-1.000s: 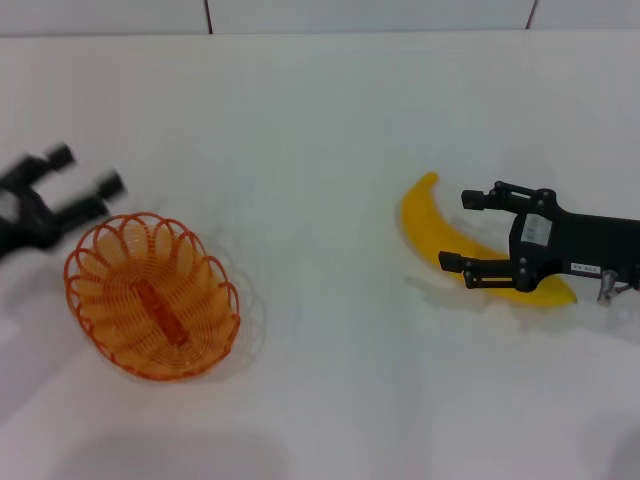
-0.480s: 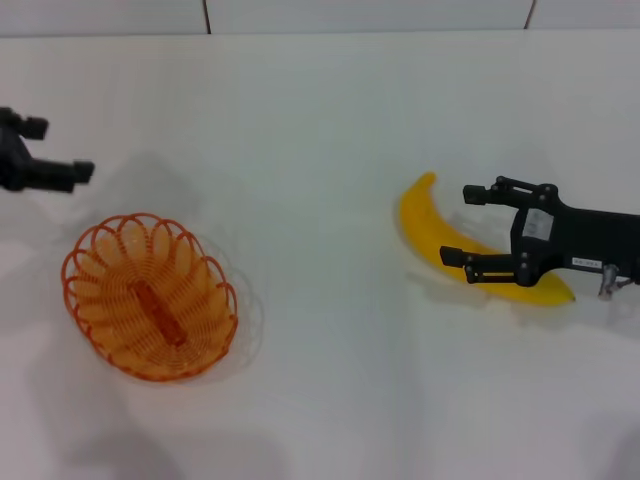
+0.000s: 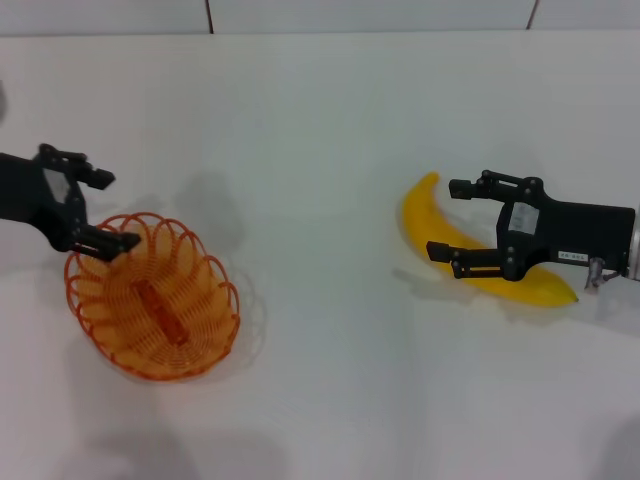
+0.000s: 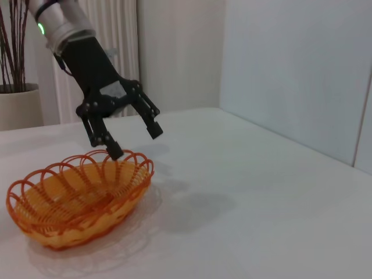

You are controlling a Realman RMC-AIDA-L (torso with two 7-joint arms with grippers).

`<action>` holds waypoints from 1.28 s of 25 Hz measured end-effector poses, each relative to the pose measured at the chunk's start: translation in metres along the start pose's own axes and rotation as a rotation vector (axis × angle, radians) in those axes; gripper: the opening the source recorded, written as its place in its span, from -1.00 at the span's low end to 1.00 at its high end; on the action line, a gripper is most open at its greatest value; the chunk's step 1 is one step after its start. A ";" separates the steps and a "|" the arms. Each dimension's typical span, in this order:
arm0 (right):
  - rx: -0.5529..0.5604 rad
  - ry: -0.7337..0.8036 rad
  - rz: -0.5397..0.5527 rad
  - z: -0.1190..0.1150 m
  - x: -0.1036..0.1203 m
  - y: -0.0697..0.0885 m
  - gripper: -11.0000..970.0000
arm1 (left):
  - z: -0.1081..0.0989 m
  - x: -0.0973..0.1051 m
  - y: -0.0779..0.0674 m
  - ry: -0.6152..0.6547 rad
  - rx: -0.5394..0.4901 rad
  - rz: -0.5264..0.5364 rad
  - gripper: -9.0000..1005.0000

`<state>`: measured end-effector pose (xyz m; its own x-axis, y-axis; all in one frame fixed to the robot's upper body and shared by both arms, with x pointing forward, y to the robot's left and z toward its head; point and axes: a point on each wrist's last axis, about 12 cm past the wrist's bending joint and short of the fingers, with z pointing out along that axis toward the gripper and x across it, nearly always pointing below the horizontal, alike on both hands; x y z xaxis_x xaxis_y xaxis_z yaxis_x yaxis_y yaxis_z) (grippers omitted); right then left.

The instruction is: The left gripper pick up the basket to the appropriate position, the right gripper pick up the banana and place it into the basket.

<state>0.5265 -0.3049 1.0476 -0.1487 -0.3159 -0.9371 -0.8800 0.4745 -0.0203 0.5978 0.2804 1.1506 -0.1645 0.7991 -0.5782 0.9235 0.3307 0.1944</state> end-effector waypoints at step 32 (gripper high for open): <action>-0.001 -0.004 0.002 0.002 -0.001 -0.001 0.86 | 0.035 -0.010 0.006 0.075 0.023 0.040 -0.02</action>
<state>0.5282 -0.3030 1.0481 -0.1484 -0.3112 -0.9387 -0.8804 0.4739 -0.0179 0.6172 0.2567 1.1300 -0.1520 0.8474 -0.5088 0.9374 0.2868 0.1976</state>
